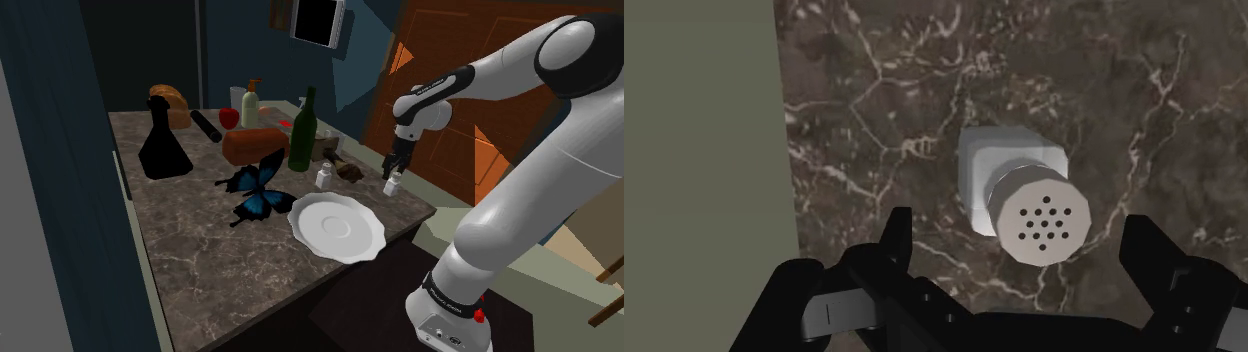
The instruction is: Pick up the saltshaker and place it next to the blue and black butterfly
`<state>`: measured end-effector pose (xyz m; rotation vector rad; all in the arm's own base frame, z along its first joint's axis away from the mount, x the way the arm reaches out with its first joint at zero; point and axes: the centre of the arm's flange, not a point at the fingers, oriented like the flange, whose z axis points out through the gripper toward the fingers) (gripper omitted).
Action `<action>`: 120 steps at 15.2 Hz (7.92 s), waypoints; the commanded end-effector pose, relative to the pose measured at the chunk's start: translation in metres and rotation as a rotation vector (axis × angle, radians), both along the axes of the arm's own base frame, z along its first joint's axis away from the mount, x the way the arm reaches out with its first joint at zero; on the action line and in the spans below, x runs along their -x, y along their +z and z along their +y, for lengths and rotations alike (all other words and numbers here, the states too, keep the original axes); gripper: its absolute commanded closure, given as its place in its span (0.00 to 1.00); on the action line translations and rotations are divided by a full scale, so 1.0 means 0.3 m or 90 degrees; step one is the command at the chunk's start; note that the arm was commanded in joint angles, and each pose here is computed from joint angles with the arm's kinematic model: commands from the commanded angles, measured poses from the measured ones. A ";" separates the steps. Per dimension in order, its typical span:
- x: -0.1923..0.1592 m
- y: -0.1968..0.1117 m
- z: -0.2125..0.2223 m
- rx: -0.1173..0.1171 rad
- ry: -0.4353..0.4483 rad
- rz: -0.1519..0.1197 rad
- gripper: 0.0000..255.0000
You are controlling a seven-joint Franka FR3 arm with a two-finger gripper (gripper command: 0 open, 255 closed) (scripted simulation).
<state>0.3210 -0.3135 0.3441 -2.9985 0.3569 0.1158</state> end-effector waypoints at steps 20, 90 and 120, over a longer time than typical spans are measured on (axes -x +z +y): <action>0.006 0.013 0.005 0.000 0.000 0.000 1.00; -0.573 0.759 1.043 0.000 0.000 0.000 1.00; -1.049 0.619 1.895 0.000 0.000 0.000 1.00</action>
